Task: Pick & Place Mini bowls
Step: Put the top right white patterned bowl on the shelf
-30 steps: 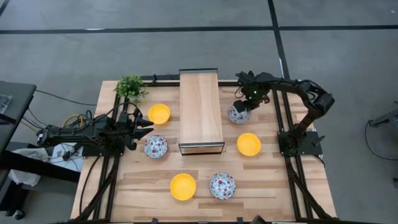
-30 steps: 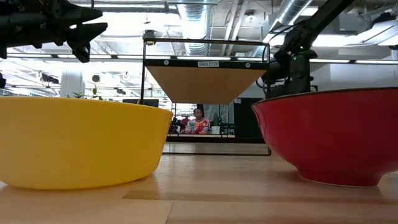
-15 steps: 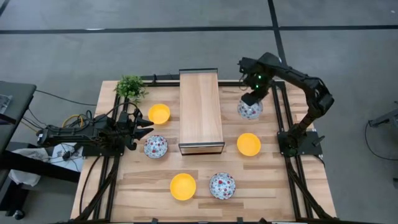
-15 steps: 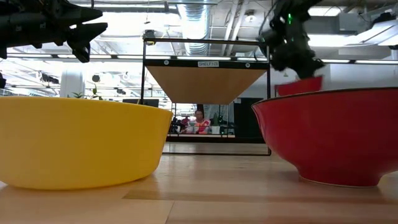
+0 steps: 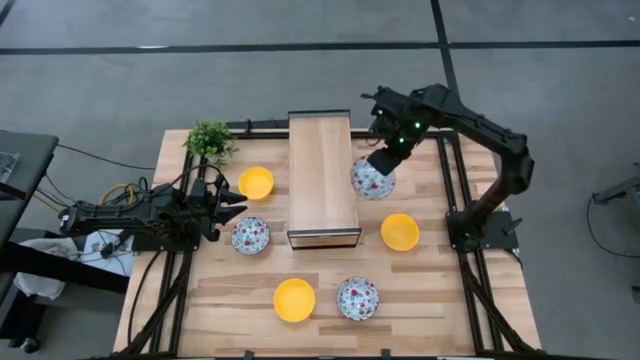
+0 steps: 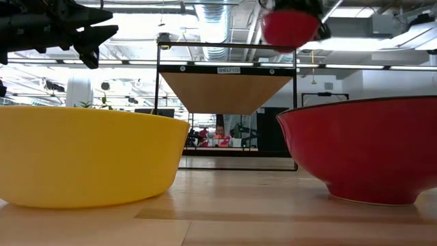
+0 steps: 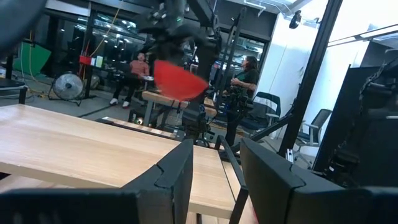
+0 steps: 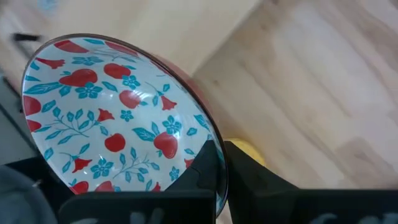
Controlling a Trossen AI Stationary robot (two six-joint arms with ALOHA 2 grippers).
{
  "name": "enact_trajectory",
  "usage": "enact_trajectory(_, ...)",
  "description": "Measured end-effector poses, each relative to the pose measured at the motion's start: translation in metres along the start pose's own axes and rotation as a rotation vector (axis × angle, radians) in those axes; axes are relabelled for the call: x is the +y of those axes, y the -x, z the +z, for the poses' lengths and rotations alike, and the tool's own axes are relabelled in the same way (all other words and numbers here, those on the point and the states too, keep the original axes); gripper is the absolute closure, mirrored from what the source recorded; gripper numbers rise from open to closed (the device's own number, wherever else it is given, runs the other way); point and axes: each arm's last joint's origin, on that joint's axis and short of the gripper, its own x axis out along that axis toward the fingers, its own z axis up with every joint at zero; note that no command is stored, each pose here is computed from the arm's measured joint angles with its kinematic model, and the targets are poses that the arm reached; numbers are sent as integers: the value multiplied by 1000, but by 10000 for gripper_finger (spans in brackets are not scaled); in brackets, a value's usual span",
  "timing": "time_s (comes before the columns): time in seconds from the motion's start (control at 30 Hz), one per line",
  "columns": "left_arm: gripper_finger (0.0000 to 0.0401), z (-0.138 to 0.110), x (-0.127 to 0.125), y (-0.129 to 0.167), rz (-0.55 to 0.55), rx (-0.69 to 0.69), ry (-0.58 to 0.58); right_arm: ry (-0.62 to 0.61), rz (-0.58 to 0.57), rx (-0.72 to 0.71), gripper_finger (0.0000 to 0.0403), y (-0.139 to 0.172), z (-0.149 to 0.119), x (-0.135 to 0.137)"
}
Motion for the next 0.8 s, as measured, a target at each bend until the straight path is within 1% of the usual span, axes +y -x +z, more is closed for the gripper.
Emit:
enact_trajectory(0.23,269,0,0,0,0,0,0,61,45,10,403,1,-19,47)
enact_trajectory(0.37,269,0,0,0,0,0,0,94,58,41,403,-4,-32,68)
enact_trajectory(0.53,269,0,0,0,0,0,0,177,71,77,403,-10,-48,90)
enact_trajectory(0.67,269,0,0,0,0,0,0,127,63,99,402,-15,-55,100)
enact_trajectory(0.8,269,0,0,0,0,0,0,76,58,106,401,-21,-56,107)
